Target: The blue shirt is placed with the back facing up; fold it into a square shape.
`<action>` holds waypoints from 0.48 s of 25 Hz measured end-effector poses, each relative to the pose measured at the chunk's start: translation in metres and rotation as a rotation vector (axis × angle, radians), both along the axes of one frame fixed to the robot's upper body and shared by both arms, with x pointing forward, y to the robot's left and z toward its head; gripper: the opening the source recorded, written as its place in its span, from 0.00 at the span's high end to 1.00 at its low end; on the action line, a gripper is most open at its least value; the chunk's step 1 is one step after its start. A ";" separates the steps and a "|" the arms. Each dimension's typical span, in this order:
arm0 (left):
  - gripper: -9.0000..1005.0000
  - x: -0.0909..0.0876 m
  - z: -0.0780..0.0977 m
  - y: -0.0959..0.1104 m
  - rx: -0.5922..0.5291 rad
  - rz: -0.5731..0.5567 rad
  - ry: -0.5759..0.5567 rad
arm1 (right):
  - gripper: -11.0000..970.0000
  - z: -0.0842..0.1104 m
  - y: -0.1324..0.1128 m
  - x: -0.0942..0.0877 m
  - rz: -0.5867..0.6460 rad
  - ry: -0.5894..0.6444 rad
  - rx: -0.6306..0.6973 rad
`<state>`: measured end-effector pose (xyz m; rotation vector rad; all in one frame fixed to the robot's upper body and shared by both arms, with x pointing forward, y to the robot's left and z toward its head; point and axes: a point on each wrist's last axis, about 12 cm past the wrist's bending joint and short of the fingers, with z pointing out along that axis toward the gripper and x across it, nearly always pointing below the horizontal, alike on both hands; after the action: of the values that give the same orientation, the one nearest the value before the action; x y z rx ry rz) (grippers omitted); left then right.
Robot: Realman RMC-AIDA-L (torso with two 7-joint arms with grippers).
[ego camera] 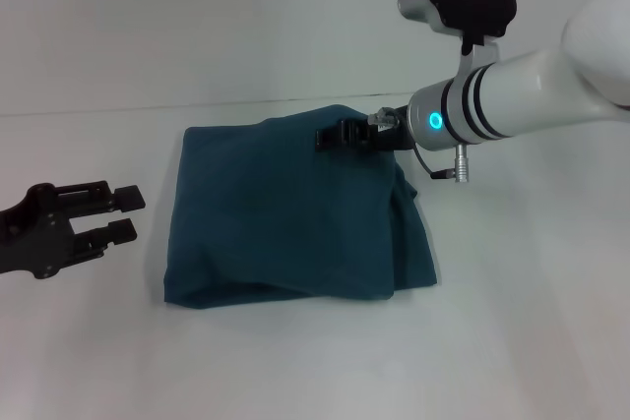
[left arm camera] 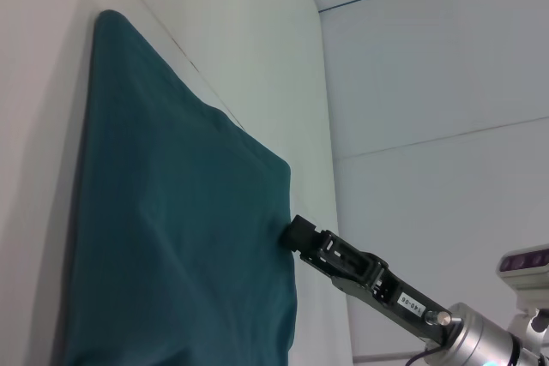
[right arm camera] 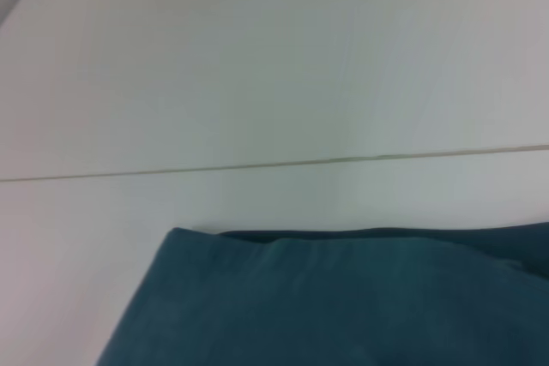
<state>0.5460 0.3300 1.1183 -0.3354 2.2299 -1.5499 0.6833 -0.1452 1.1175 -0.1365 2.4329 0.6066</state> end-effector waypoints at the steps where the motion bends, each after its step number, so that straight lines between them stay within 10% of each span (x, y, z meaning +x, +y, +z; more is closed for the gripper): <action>1: 0.48 0.000 0.000 0.000 -0.001 0.001 0.000 | 0.25 -0.001 0.000 0.001 -0.002 -0.006 -0.011; 12: 0.48 0.000 0.000 0.000 -0.001 0.004 -0.002 | 0.25 -0.006 0.004 0.000 0.018 -0.018 -0.079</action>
<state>0.5462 0.3303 1.1180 -0.3382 2.2253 -1.5481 0.6834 -0.1417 1.1116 -0.1963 2.4412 0.5153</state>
